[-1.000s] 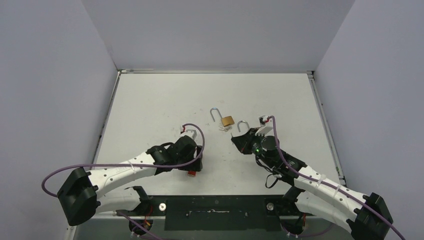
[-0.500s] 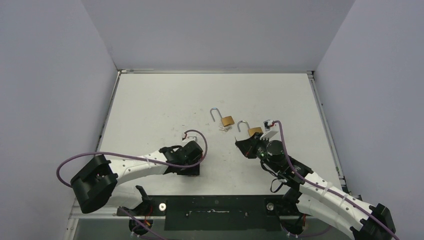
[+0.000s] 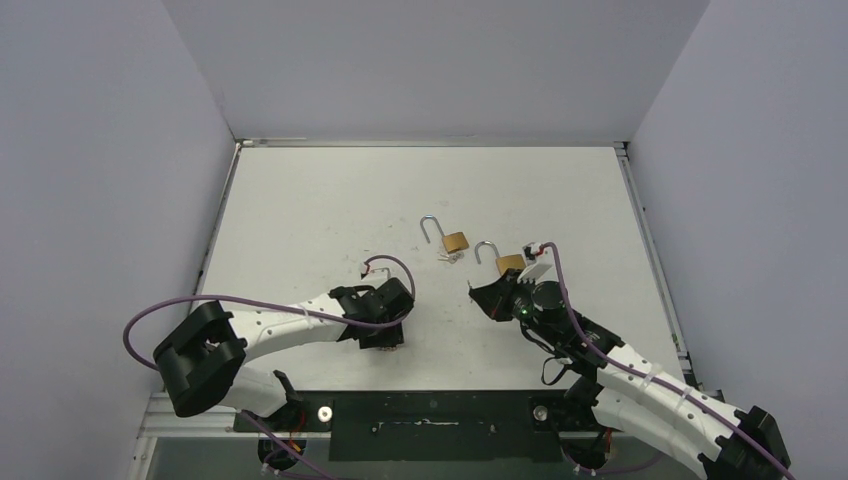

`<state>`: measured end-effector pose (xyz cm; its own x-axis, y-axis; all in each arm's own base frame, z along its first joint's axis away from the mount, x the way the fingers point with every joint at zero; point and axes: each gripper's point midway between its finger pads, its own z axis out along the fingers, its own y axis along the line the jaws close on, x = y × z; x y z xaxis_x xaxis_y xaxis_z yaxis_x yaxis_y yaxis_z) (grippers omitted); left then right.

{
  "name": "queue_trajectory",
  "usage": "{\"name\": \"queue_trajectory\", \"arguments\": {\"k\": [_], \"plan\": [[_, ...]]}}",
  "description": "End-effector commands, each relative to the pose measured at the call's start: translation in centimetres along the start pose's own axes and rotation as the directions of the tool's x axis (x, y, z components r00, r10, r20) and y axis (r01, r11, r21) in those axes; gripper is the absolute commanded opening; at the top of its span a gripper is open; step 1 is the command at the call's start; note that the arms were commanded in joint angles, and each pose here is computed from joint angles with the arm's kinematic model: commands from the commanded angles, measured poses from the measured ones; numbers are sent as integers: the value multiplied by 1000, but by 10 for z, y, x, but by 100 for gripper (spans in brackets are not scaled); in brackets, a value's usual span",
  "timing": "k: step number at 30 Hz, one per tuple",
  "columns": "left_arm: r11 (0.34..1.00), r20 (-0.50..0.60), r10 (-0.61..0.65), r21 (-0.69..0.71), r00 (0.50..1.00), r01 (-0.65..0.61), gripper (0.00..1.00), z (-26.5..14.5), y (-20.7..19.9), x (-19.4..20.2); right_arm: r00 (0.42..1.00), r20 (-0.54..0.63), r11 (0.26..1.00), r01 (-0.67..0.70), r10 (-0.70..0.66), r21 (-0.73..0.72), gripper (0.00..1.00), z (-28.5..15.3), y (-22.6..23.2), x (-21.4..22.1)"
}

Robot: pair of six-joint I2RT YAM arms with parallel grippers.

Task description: Unlock with the key

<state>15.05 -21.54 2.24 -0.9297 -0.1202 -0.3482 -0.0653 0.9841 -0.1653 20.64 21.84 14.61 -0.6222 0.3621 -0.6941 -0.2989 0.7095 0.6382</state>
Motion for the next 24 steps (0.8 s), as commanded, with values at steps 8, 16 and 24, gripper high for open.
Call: {"name": "queue_trajectory", "arguments": {"k": [8,16,24], "plan": [[986,34,-133,-95,991,135,42,-3,1,-7,1000,3,999,3,-3,-46,0,-4,2,4],[989,7,-91,-115,996,92,46,3,-5,-2,1000,1,999,-7,7,-45,0,-8,-2,8],[984,9,45,-173,999,-43,53,9,-1,-9,1000,4,999,-10,10,-45,0,-9,-3,8]]}}
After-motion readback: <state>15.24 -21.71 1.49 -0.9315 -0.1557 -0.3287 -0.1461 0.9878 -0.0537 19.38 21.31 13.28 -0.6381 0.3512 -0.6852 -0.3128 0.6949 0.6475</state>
